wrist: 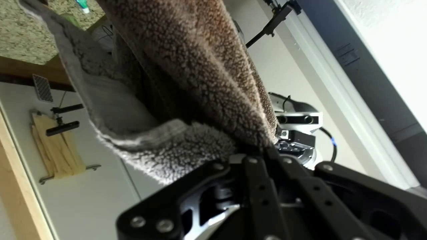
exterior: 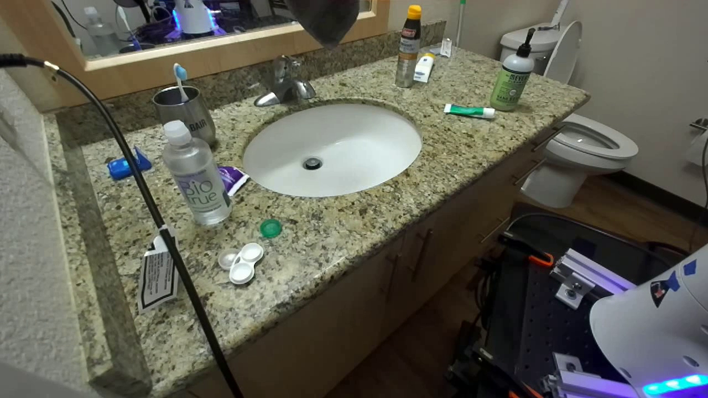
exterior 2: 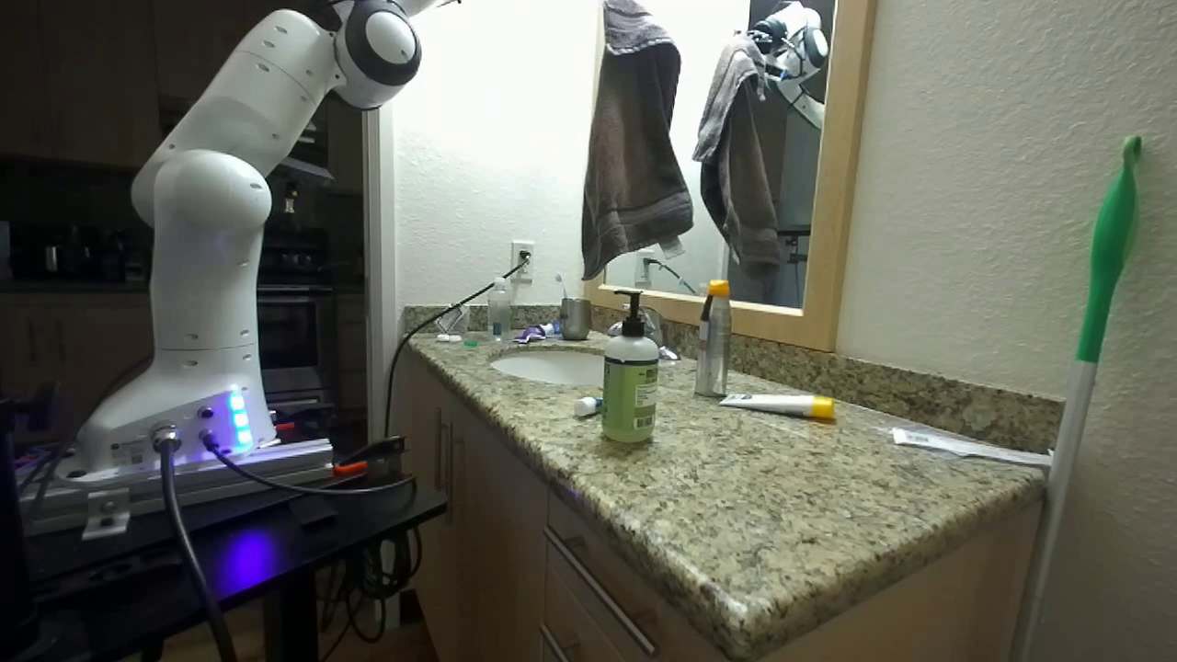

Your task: Move the towel to the left side of the counter

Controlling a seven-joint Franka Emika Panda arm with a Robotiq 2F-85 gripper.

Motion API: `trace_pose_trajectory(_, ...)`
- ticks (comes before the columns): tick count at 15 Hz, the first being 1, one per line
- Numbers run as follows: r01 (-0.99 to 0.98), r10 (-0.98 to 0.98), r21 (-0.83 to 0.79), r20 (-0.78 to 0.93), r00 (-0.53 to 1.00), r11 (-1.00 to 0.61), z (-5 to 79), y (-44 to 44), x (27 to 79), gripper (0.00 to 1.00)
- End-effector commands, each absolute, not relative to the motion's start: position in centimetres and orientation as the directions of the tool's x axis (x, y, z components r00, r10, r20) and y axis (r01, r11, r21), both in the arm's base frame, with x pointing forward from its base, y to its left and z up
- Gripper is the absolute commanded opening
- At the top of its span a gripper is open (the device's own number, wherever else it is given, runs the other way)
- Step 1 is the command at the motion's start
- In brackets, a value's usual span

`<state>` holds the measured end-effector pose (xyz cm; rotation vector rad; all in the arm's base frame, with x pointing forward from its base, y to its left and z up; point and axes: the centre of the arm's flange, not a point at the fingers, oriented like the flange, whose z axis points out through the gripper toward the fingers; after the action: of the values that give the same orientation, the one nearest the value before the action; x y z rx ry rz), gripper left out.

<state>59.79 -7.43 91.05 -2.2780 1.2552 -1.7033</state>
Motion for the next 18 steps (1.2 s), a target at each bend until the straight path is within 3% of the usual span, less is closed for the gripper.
trace_pose_trajectory(1,-0.612,-0.68,-0.582,0.727,-0.096,-0.536,92.0,-5.8,68.0,0.01)
trace_pose_trajectory(11,-0.486,-0.755,-0.868,0.387,-0.53,-0.103,90.7,-2.8,70.8,0.01)
trace_pose_trajectory(12,-0.455,-0.738,-0.887,0.357,-0.573,-0.076,90.8,-3.2,70.7,0.01)
trace_pose_trajectory(13,-0.495,-0.772,-0.86,0.397,-0.496,-0.124,85.5,-3.4,65.4,0.06)
trace_pose_trajectory(17,-0.458,-0.741,-0.884,0.368,-0.562,-0.092,84.6,-3.9,65.4,0.01)
trace_pose_trajectory(18,-0.409,-0.702,-0.912,0.312,-0.64,-0.032,83.9,-4.1,67.2,0.01)
